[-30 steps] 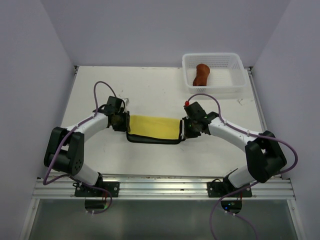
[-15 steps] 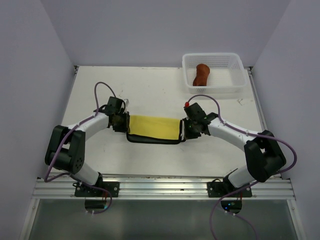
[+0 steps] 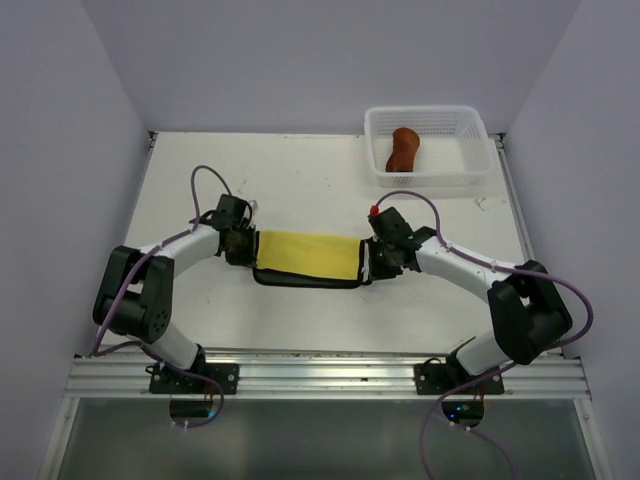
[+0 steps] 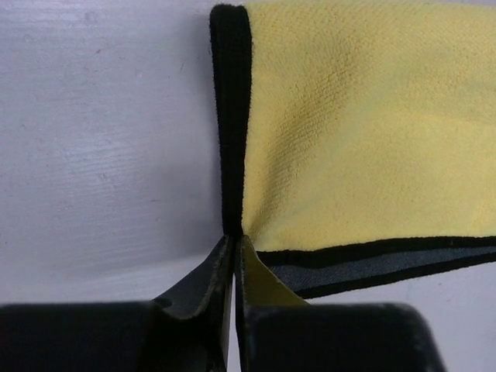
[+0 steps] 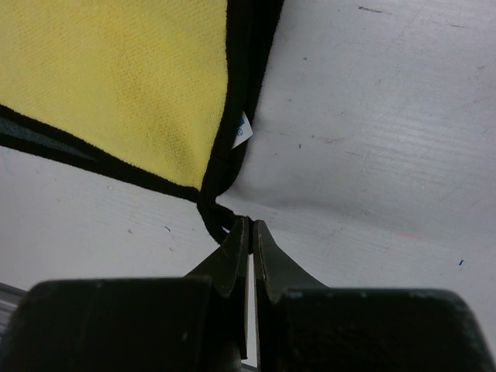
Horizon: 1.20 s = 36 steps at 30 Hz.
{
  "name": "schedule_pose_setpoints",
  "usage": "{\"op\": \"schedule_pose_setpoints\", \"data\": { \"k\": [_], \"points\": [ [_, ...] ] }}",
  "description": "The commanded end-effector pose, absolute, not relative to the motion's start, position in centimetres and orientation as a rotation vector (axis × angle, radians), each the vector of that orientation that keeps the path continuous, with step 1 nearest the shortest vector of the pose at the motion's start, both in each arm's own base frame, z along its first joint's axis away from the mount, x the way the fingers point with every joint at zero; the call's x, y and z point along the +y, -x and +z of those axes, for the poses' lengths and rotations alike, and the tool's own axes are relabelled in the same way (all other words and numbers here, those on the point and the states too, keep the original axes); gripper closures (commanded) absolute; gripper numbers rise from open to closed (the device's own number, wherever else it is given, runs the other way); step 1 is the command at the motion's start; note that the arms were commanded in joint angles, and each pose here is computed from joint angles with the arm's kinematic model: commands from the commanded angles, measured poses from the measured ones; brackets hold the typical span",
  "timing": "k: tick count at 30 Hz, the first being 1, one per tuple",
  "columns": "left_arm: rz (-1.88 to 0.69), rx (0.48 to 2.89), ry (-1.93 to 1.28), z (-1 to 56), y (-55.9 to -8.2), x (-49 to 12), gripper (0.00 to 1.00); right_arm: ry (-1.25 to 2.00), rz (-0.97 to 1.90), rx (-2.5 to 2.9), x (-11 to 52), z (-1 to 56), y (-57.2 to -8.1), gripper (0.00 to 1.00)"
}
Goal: Roll the towels
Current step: Fold the towel
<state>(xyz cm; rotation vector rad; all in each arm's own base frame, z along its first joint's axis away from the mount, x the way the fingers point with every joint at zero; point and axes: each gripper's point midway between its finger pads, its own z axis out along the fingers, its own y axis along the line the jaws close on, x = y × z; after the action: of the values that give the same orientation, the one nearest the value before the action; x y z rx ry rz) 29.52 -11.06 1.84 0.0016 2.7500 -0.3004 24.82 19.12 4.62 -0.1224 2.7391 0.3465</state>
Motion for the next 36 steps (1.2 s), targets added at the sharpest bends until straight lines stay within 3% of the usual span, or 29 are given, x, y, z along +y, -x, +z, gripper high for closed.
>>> {"op": "schedule_pose_setpoints", "data": {
  "k": [1, 2, 19, 36],
  "points": [
    [-0.281, 2.723, 0.018, 2.0, -30.3, -10.8, 0.97, 0.117, 0.379, 2.703, 19.7, 5.2, -25.3, 1.00],
    [-0.280, 2.715, 0.021, 2.2, -30.4, -10.8, 1.00, 0.118, 0.381, 2.703, 19.7, 5.3, -25.3, 1.00],
    [-0.314, 2.573, 0.045, 6.8, -31.6, -11.0, 1.00, 0.126, 0.377, 2.659, 19.4, 7.3, -25.5, 1.00],
    [-0.285, 2.646, 0.059, 4.8, -28.7, -10.4, 1.00, 0.093, 0.307, 2.671, 18.3, 6.0, -25.2, 1.00]
  ]
}}
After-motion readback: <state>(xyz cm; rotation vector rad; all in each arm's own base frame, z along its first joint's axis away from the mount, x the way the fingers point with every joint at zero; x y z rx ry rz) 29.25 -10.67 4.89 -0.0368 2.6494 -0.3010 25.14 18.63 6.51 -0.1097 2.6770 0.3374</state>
